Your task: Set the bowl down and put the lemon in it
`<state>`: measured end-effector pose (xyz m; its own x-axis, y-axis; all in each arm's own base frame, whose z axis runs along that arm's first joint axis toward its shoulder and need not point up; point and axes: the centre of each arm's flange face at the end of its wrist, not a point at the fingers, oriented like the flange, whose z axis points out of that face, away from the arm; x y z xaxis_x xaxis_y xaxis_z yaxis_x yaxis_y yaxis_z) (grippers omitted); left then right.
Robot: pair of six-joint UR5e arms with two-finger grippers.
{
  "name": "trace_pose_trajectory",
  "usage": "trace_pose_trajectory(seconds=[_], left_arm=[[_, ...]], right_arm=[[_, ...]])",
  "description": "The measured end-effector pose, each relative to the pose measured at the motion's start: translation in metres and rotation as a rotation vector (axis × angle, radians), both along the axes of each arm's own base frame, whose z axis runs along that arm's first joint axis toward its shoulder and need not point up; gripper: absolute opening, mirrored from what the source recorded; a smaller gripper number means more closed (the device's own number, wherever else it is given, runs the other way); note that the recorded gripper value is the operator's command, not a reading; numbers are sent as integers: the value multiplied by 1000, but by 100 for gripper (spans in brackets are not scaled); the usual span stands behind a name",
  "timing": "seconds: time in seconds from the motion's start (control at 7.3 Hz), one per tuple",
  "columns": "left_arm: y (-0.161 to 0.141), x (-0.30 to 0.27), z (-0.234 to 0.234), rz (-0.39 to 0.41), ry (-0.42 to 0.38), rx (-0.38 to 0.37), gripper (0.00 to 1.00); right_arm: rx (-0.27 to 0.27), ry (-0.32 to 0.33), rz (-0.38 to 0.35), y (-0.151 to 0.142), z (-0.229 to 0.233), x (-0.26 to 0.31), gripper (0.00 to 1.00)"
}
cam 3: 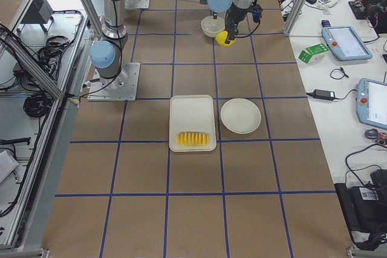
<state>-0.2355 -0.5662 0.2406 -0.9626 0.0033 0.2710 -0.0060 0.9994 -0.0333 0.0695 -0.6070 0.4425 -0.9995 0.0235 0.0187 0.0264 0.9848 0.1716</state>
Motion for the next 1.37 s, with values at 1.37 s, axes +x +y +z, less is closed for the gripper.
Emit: trace_pose_trajectory(seconds=[1.37], left_arm=[[35,97,246,-99,-290,28,100]], right_arm=[[-126,-35,73,56,-138,292,0]])
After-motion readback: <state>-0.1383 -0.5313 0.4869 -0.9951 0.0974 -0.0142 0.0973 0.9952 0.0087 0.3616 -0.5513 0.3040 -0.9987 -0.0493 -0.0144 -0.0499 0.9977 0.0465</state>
